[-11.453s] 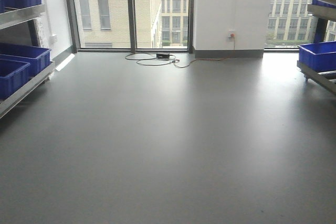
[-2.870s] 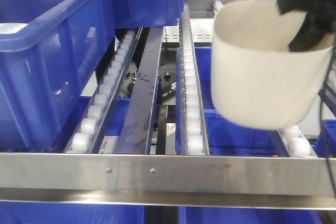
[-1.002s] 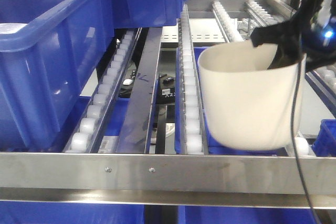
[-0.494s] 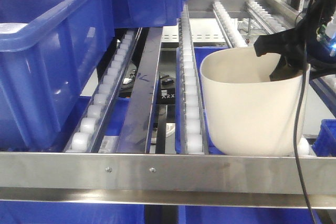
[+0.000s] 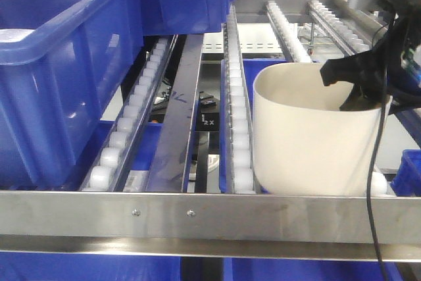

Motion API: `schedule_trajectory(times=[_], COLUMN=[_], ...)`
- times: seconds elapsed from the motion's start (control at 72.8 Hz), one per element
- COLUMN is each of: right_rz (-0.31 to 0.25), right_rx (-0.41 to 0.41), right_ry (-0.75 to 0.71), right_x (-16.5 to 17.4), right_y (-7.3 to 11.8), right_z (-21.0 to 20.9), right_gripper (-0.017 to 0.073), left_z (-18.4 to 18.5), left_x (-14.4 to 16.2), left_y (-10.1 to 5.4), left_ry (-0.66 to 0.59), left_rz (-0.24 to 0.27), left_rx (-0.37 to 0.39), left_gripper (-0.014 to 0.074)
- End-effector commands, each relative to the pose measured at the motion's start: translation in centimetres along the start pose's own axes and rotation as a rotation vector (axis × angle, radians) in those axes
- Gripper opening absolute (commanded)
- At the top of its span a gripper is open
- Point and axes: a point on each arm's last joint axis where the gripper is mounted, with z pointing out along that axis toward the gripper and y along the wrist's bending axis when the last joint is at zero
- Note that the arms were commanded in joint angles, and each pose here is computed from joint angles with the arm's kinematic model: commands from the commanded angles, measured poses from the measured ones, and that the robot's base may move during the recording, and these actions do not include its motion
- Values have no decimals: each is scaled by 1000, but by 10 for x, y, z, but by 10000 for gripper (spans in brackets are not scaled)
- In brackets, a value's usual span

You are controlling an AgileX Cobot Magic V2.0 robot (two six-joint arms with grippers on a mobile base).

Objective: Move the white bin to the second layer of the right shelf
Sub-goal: 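Set the bin down on the rollers and open the right gripper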

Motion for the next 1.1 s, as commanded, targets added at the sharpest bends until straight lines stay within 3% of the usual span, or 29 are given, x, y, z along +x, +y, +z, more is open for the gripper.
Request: schedule_trajectory(times=[0.0, 0.371, 0.453, 0.577, 0.659, 1.085], right_rz=[-14, 3, 3, 4, 4, 4], right_rx=[-16, -18, -18, -22, -26, -43], right_ry=[-64, -62, -63, -81, -100, -183], right_x=[-7, -5, -5, -8, -10, -20], right_y=[3, 3, 3, 3, 4, 6], right_z=[-10, -11, -12, -17, -21, -43], right_gripper=[55, 92, 197, 432, 506, 509], left_z=[1, 1, 1, 1, 1, 1], left_x=[4, 4, 4, 4, 4, 4], left_y=[0, 0, 0, 0, 0, 0], left_ry=[-65, -65, -65, -65, -65, -65], left_rz=[-5, -5, -5, -5, -5, -5], left_rx=[3, 3, 3, 3, 3, 3], left_gripper=[85, 85, 85, 85, 85, 85])
